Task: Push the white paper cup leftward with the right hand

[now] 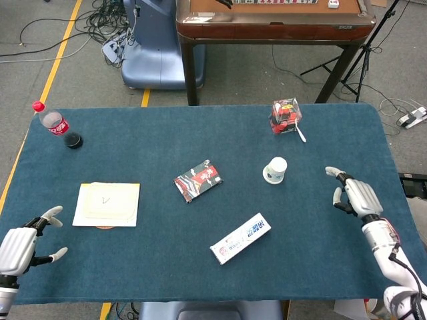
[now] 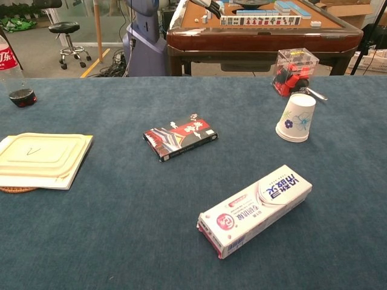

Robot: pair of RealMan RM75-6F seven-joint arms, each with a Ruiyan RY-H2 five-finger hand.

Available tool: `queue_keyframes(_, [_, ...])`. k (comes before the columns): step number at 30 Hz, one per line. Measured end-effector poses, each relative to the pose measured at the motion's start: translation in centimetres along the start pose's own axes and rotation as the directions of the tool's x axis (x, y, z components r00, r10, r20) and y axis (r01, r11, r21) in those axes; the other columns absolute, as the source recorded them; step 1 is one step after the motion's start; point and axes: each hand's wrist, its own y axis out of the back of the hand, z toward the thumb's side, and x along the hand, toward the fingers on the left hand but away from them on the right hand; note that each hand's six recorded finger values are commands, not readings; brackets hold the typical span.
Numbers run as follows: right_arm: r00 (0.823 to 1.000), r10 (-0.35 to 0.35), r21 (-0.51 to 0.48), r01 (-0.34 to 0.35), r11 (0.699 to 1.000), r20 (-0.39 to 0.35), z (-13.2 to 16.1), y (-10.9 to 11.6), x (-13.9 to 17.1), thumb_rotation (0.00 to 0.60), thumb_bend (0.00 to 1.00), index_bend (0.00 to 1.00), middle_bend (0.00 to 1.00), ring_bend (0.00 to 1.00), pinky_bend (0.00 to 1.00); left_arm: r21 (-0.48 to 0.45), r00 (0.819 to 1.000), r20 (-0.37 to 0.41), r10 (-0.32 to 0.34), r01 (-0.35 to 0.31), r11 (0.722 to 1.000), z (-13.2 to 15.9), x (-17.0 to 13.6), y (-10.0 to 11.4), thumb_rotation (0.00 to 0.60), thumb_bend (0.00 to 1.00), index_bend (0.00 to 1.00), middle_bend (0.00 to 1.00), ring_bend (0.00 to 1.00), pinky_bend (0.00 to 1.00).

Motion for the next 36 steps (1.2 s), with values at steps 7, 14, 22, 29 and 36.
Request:
queue_keyframes(7, [0.999,0.045,-0.065,-0.043,0.997,0.028,0.5,-1.0,-3.3,0.6,1.0,0.12,0.17,0.18,0.36,-0.011,1.0,-0.006,-0.018,0.017,1.0,-0.1,0.0,-0.3,0.6,0.17,0.15,0.41,0.34,0.45])
queue_keyframes(14, [0.994,0.102,-0.127,-0.097,0.987,0.031,2.0,-2.5,-6.5,0.6,1.0,0.12,0.17,0.18,0.36,-0.009,1.0,-0.012,-0.025,0.025,1.0,-0.3,0.0,-0.4,0.6,0.17,0.15,0.41,0.34,0.45])
queue_keyframes(22, [0.991,0.132,-0.166,-0.13,0.978,0.004,4.3,-3.2,-8.4,0.6,1.0,0.12,0.17,0.18,0.36,-0.012,0.999,-0.023,-0.029,0.029,1.0,-0.5,0.0,-0.3,0.6,0.17,0.15,0.42,0.35,0.45])
queue_keyframes(29, [0.988,0.157,-0.189,-0.154,0.97,0.001,5.1,-3.8,-9.3,0.6,1.0,0.12,0.17,0.18,0.36,-0.013,0.999,-0.025,-0.032,0.032,0.999,-0.5,-0.1,-0.3,0.6,0.17,0.15,0.42,0.35,0.45])
queue_keyframes(36, [0.985,0.172,-0.206,-0.166,0.964,0.014,5.2,-4.4,-10.2,0.6,1.0,0.12,0.17,0.18,0.36,-0.013,0.999,-0.031,-0.036,0.036,0.999,-0.6,-0.1,-0.2,0.6,0.17,0.15,0.42,0.35,0.45])
